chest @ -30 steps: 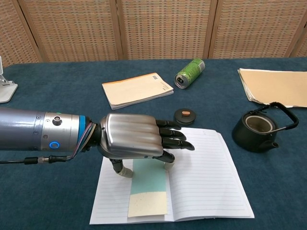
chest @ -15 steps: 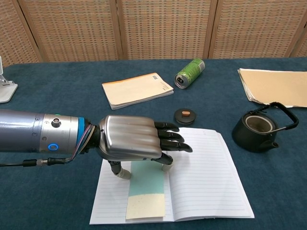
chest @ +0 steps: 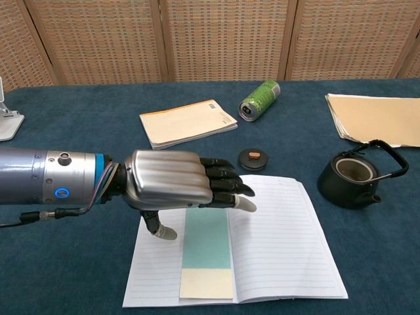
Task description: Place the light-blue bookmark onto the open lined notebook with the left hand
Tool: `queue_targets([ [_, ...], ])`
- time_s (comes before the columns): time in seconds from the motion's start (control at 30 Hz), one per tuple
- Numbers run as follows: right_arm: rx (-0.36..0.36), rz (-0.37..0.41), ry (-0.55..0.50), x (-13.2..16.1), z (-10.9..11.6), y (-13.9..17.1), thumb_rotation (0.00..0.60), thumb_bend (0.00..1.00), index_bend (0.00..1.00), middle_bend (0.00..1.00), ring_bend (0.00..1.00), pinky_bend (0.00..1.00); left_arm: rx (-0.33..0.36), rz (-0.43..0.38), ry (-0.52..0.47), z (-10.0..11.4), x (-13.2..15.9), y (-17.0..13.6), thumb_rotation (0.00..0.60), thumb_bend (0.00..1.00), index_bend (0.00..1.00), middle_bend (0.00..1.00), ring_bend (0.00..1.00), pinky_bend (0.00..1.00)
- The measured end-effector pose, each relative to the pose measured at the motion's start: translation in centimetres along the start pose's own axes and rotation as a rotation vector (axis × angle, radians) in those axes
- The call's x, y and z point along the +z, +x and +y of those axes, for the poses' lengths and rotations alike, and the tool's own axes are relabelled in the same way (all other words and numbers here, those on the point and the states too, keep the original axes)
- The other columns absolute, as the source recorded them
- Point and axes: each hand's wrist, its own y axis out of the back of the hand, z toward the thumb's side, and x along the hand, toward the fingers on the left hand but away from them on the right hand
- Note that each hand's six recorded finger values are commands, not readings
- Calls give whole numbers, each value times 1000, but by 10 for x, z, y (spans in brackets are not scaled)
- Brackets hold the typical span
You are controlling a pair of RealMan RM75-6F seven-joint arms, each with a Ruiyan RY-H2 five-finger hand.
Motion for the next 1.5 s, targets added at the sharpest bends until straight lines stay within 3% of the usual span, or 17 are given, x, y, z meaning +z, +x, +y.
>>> queue_targets([
  [0.07,2,2,0,0,0,0,600,85,0,0,0,0,-10,14,-35,0,-4,-6,600,361,0,0,0,0],
  [0.2,5,7,1,2,-1,0,600,85,0,0,0,0,-54,36,-72,-3,-13,-19,600,726,0,0,0,0],
  [0.3,5,9,0,2,-1,0,600,86,0,0,0,0,-91,48,-100,-7,-16,-27,600,945,0,0,0,1],
  [0.37,4,10,0,3,-1,1,600,86,0,0,0,0,-115,52,-122,-10,-16,-30,600,994,0,0,0,12],
  [0.93,8,7,-2,2,-2,0,600,85,0,0,0,0,-209,35,-143,-20,-8,-29,600,1000,98,0,0,69],
  [1.5,8,8,-3,3,-1,1,600,85,0,0,0,0,-232,27,-145,-25,0,-25,600,1000,129,0,0,78],
])
